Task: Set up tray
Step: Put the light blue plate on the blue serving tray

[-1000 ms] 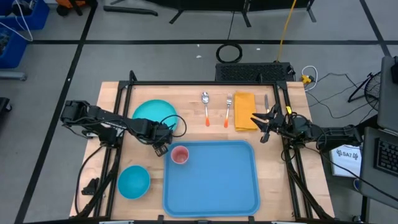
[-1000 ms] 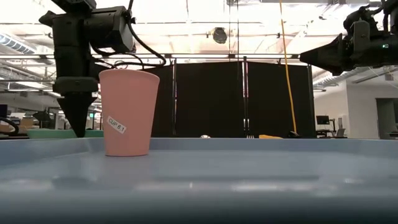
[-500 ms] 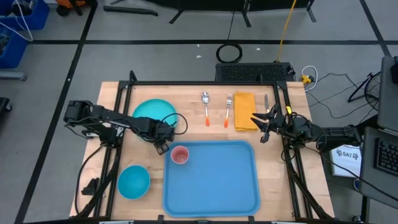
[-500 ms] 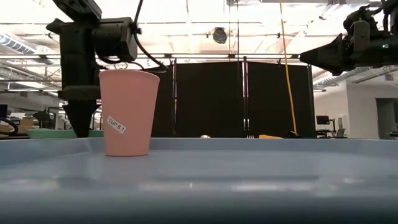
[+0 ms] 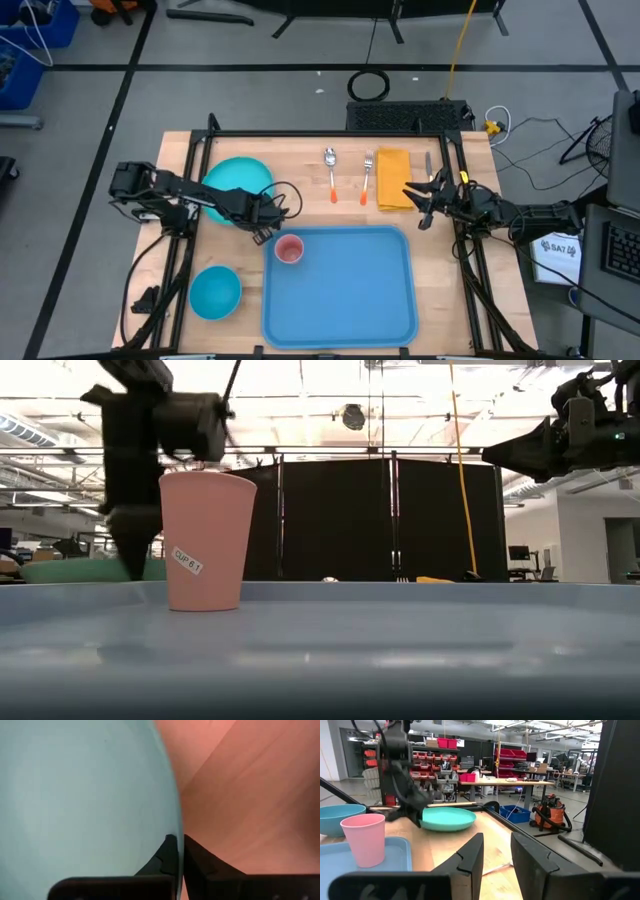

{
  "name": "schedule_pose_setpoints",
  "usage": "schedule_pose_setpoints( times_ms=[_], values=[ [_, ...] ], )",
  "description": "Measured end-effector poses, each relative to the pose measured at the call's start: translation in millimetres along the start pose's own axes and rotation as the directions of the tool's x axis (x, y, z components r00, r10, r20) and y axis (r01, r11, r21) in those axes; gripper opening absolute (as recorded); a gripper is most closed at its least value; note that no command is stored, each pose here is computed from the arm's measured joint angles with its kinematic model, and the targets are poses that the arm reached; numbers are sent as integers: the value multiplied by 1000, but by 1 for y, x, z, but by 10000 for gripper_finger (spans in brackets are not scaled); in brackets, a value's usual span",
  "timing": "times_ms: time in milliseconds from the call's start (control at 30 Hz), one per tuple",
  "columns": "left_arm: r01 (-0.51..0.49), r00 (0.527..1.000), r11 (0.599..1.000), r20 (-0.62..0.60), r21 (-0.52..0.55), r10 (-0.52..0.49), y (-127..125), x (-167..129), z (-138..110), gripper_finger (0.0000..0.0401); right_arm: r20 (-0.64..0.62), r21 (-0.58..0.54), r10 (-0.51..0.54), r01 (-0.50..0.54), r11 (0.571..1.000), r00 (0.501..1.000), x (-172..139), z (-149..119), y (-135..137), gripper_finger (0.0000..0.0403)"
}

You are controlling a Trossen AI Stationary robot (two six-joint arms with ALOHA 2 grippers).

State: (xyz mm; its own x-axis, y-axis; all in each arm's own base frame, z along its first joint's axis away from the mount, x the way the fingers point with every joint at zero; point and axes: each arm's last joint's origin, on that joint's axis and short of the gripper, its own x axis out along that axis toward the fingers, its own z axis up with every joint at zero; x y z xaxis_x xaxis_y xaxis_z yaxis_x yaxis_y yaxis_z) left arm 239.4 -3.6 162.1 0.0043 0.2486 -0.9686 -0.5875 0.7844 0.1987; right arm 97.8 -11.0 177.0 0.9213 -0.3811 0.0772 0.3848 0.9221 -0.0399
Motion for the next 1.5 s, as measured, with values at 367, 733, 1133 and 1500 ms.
schedule_pose_setpoints(
  times_ms=[367, 733, 1133, 1500],
  values=[
    [24, 940, 995, 337, 96, -56, -11, -125, 34, 8, -2, -1, 0, 0, 1000, 1000, 0, 0, 0, 89],
    [93, 816, 943, 518, 319, -255, -49, -184, 50, 8, 1, 0, -1, 1, 1000, 1000, 0, 0, 0, 89],
    [25, 839, 739, 388, 673, -382, -143, -197, 69, 8, 4, 2, -1, 1, 1000, 1000, 0, 0, 0, 89],
    [92, 860, 592, 235, 801, -452, -197, -177, 43, 8, 4, 2, -1, 1, 1000, 1000, 0, 0, 0, 89]
  ],
)
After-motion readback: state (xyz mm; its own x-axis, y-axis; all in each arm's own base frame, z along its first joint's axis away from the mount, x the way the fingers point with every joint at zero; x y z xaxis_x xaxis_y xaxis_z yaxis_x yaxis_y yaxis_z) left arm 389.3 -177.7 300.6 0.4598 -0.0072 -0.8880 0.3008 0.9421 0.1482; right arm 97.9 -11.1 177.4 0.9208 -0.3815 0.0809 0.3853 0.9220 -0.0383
